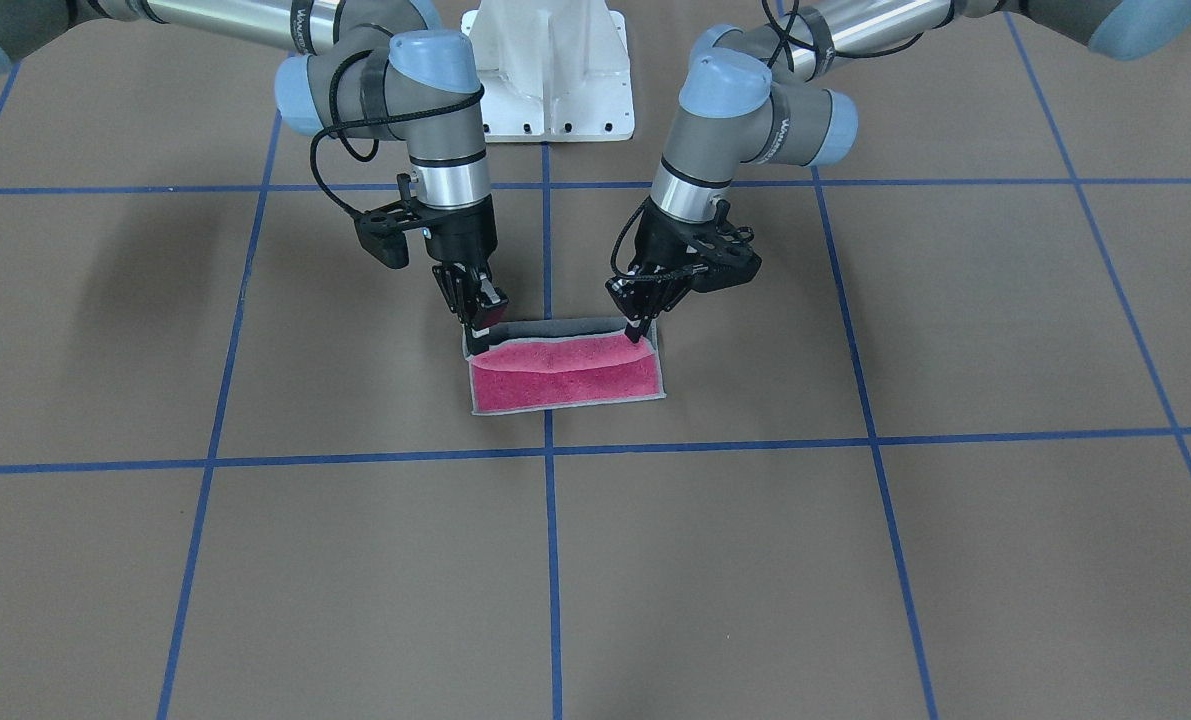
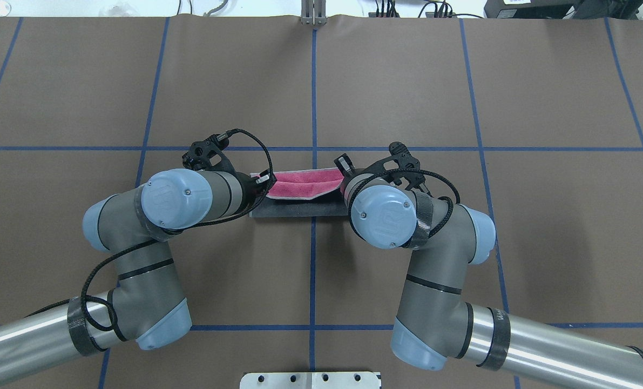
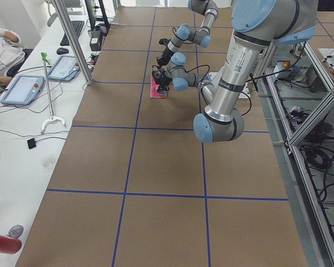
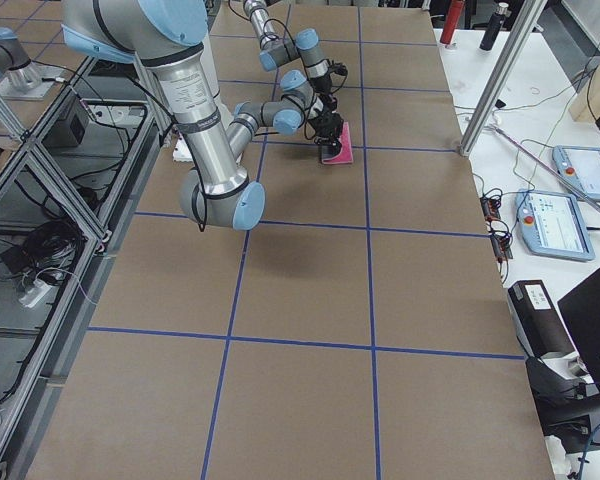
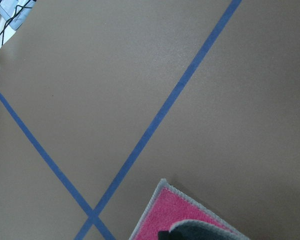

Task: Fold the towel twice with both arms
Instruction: 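Lay the folded edge down and open both grippers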

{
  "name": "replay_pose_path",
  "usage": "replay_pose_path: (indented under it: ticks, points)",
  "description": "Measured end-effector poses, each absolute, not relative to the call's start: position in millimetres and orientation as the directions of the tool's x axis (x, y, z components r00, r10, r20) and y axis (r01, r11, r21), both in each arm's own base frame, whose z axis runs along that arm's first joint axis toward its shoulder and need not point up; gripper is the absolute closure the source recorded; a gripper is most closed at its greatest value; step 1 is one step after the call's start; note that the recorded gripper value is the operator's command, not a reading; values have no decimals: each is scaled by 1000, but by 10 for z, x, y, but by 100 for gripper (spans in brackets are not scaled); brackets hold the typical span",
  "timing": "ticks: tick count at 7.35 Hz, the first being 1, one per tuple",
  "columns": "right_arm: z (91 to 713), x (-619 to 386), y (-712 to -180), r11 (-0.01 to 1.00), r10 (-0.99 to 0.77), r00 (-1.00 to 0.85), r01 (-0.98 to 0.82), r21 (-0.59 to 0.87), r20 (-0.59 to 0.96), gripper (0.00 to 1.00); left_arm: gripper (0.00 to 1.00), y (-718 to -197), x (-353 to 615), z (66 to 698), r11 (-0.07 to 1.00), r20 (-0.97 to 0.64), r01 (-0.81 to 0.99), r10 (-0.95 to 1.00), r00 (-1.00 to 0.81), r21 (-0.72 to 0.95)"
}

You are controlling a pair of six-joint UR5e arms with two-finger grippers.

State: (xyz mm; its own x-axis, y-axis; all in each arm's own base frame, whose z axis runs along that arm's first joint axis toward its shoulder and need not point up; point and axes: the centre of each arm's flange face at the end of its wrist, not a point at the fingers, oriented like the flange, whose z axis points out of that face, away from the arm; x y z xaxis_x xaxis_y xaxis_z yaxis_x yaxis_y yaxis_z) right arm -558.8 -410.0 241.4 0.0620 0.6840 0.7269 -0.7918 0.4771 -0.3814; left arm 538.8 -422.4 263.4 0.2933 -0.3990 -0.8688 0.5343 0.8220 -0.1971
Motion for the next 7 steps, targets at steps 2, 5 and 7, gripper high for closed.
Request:
replay_pose_path:
  ticks: [2,5,7]
  points:
    - [2412,-5538,-4175,484,673,73,-796,-363,736,0,45,-4354,5294,2636,812,-870,552,-400,288,-191]
    - [2394,-5498,-4229,527,635,120,-790,-314,763,0,20,-4624,5160,2678,793,-866,583,-407,290,-177]
    - [2357,-5442,-4268,588,586,184,-767,-257,789,0,0,-4663,5099,2645,811,-873,563,-383,301,-161]
